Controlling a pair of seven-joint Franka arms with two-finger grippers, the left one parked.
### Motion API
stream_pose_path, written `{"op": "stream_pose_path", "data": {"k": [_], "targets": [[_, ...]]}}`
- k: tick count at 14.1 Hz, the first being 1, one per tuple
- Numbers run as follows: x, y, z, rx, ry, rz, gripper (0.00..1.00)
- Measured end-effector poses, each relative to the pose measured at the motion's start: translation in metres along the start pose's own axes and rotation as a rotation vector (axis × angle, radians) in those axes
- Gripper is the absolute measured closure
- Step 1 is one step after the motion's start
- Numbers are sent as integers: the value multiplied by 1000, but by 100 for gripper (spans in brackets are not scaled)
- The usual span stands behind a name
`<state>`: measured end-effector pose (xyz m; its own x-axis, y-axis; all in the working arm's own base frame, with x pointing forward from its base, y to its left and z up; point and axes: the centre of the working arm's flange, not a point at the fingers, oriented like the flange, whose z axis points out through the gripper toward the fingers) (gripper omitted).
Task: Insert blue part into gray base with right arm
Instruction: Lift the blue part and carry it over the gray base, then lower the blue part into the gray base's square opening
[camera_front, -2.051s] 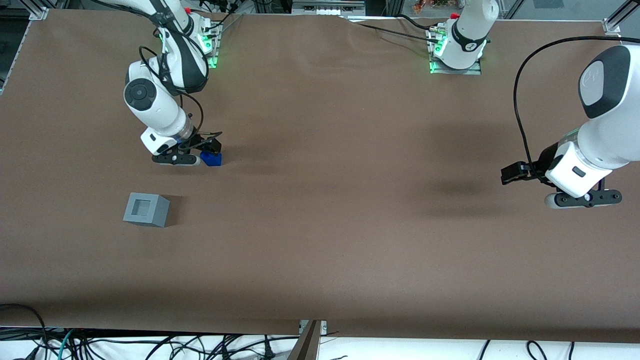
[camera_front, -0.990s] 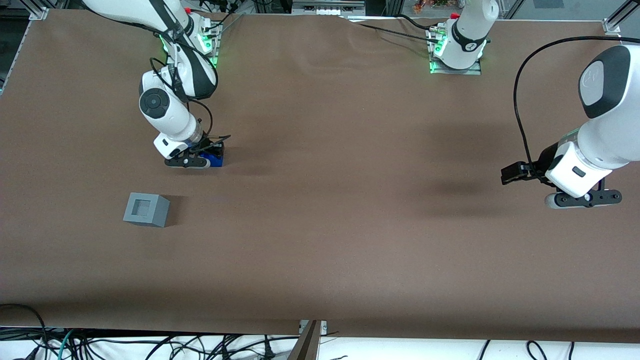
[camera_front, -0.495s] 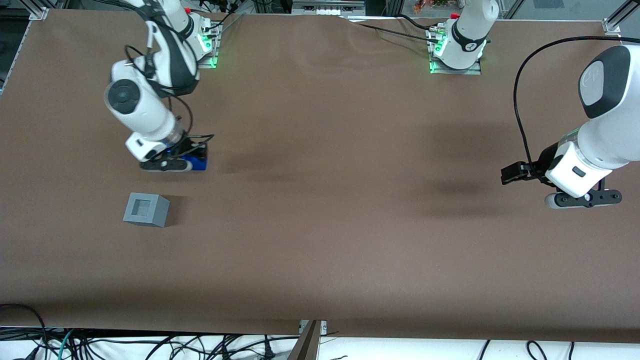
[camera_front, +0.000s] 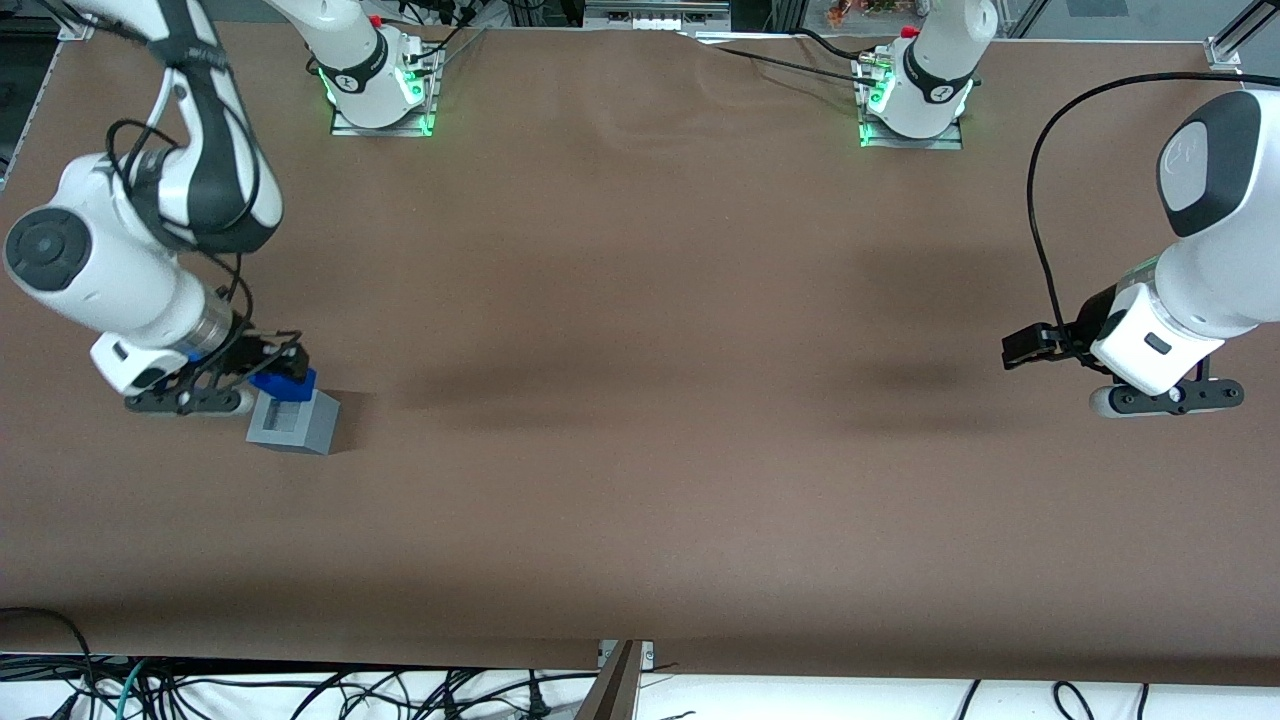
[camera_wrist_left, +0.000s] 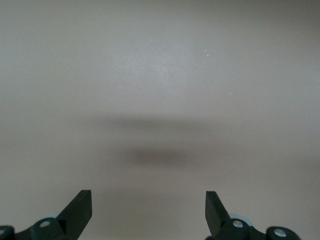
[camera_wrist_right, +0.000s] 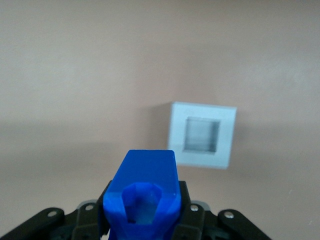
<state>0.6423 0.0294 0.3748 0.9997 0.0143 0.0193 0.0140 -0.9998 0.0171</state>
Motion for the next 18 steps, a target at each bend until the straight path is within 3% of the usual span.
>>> {"op": "stream_pose_path", "data": {"k": [7, 18], "targets": [[23, 58, 70, 4, -77, 63, 49], [21, 55, 75, 9, -97, 61, 49]]}}
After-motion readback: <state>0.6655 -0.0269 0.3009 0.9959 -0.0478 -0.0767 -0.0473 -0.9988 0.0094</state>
